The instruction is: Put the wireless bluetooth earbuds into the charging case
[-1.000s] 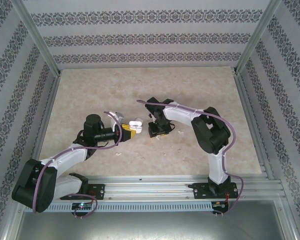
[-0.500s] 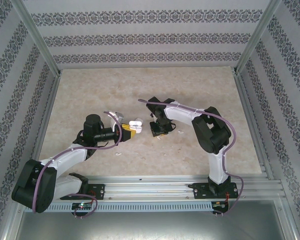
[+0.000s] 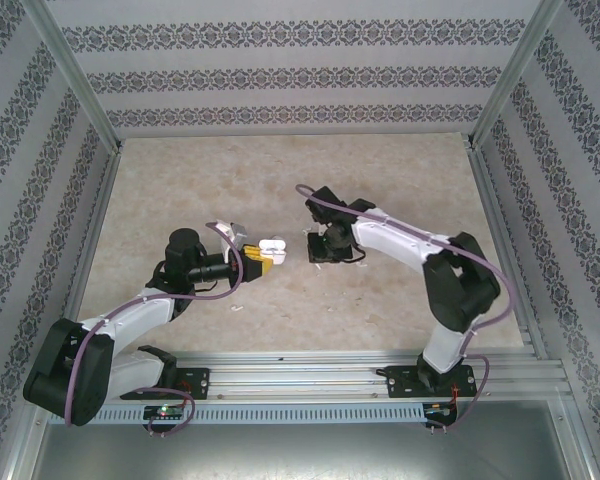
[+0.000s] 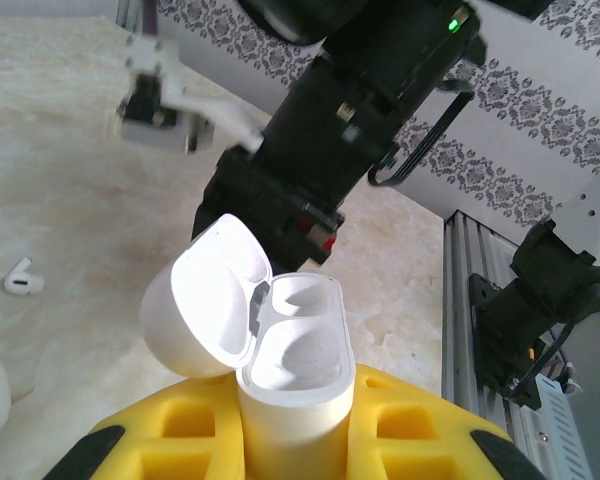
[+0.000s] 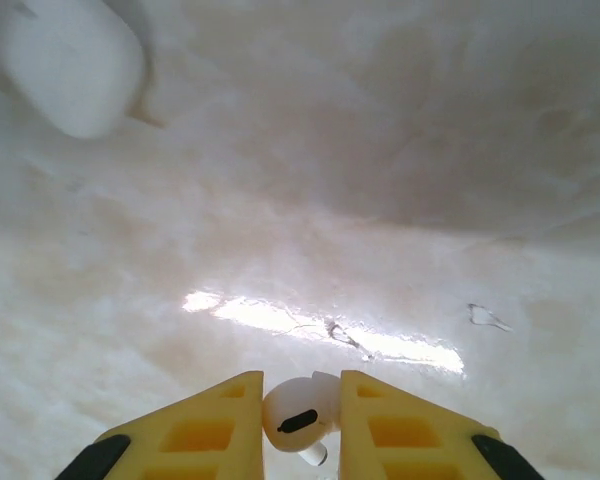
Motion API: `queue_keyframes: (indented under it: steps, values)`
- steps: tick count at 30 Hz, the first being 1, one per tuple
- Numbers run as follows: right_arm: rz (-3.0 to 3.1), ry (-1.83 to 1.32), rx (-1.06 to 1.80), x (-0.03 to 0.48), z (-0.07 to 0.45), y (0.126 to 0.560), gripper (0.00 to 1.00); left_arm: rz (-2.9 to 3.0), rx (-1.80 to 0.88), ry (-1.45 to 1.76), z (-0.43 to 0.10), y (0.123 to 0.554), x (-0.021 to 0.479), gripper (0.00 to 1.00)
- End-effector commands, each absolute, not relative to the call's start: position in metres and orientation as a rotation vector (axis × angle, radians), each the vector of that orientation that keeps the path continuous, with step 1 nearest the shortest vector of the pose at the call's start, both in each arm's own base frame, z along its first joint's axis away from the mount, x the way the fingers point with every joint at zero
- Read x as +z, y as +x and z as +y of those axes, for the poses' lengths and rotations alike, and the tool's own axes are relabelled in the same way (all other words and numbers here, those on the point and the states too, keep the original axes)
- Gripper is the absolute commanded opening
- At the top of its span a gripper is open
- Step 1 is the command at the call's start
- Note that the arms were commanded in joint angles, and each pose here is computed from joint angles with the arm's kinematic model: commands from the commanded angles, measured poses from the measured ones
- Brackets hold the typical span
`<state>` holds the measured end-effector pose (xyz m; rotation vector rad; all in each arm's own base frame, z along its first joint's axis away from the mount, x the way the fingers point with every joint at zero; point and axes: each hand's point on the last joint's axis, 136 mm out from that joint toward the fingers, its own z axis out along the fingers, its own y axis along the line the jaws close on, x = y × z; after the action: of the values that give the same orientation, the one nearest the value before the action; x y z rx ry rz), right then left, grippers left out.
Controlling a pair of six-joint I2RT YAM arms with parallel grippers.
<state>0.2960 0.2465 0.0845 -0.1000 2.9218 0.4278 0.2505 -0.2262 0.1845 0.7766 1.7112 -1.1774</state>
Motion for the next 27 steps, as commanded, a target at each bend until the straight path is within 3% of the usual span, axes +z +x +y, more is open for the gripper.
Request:
queue_keyframes:
  steps: [1,18,27]
  values:
    - [2.795,0.0,0.432,0.121,0.235,0.304,0.2,1.585,-1.189,0.843,-0.234,0.244,0.204,0.0]
    - [2.223,0.035,0.714,0.277,0.259,0.279,0.19,1.437,-0.991,0.814,-0.249,0.271,0.242,0.0]
    - [2.008,-0.015,0.847,0.319,0.288,0.264,0.19,1.391,-0.883,0.763,-0.254,0.274,0.255,0.0]
